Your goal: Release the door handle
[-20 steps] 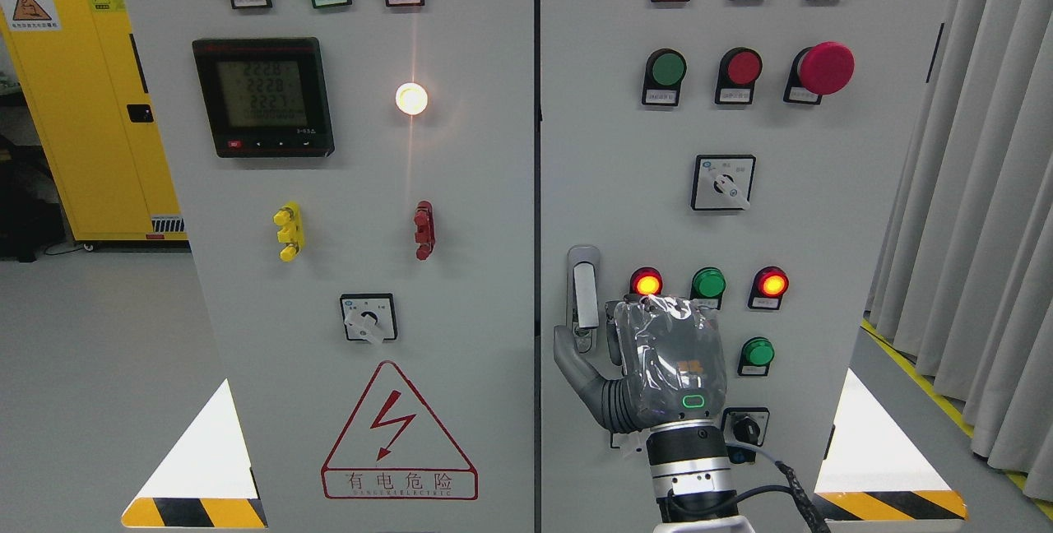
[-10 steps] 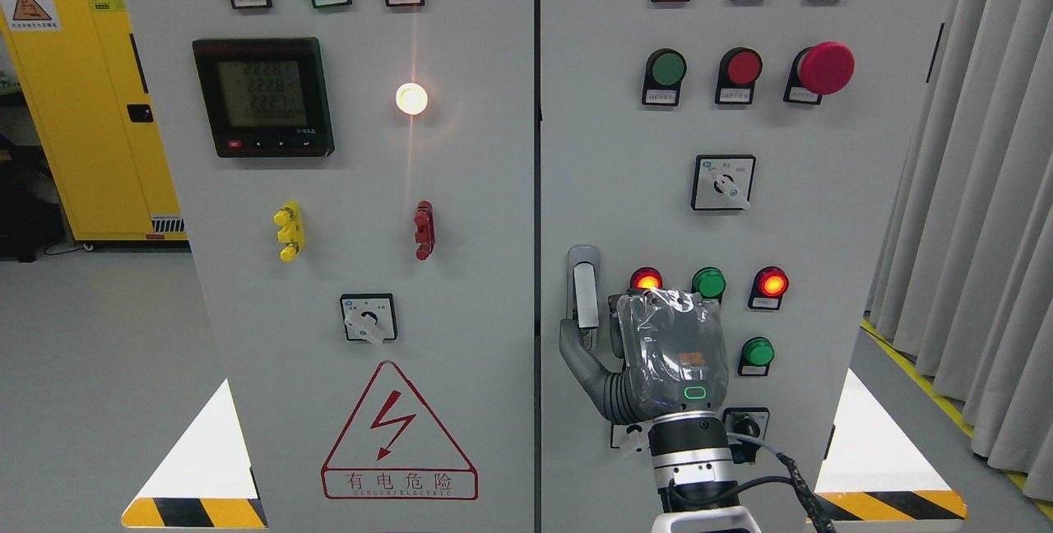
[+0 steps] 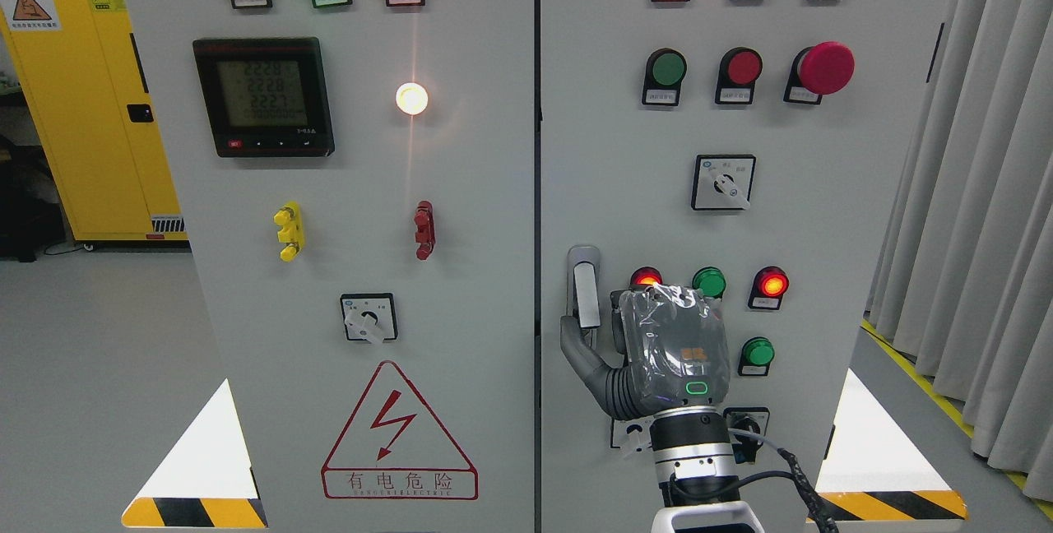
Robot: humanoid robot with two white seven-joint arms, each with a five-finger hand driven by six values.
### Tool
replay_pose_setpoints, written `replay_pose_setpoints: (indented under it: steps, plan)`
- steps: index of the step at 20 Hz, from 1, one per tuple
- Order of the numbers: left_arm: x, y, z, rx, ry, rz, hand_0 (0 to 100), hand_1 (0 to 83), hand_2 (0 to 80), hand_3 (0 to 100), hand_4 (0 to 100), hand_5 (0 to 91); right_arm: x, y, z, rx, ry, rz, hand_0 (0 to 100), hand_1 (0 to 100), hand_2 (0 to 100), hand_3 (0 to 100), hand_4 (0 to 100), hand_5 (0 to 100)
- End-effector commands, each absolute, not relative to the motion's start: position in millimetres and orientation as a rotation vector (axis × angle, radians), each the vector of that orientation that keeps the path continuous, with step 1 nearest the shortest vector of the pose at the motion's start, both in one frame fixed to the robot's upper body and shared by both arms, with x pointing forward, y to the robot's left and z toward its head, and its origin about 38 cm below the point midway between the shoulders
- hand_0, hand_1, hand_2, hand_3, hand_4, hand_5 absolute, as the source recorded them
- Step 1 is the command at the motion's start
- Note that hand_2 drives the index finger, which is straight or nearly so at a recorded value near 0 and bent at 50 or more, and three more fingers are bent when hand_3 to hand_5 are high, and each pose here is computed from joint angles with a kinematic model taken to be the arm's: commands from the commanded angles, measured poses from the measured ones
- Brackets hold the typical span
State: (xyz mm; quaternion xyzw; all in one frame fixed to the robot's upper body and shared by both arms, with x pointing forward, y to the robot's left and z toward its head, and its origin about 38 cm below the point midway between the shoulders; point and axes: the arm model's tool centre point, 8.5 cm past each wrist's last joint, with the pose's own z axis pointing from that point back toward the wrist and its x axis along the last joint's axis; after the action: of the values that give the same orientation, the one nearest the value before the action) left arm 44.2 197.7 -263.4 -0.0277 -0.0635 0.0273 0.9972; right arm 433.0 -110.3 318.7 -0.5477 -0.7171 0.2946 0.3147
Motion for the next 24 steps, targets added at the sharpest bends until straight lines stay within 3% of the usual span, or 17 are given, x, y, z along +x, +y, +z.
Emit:
replay_pose_setpoints:
  steps: [1, 24]
  plan:
    - [44.5, 197.7, -263.3, -0.055, -0.130, 0.055, 12, 55.6, 0.0, 0, 0, 0.0, 434.0, -112.0, 318.5, -1.447, -1.882, 0.768, 57, 35, 100, 100, 100, 100]
    - [44.5, 197.7, -263.3, -0.055, -0.130, 0.054, 12, 55.6, 0.0, 0, 0, 0.0, 430.3, -114.7, 320.5, -1.457, -1.884, 0.740, 72, 41, 100, 100, 100, 100]
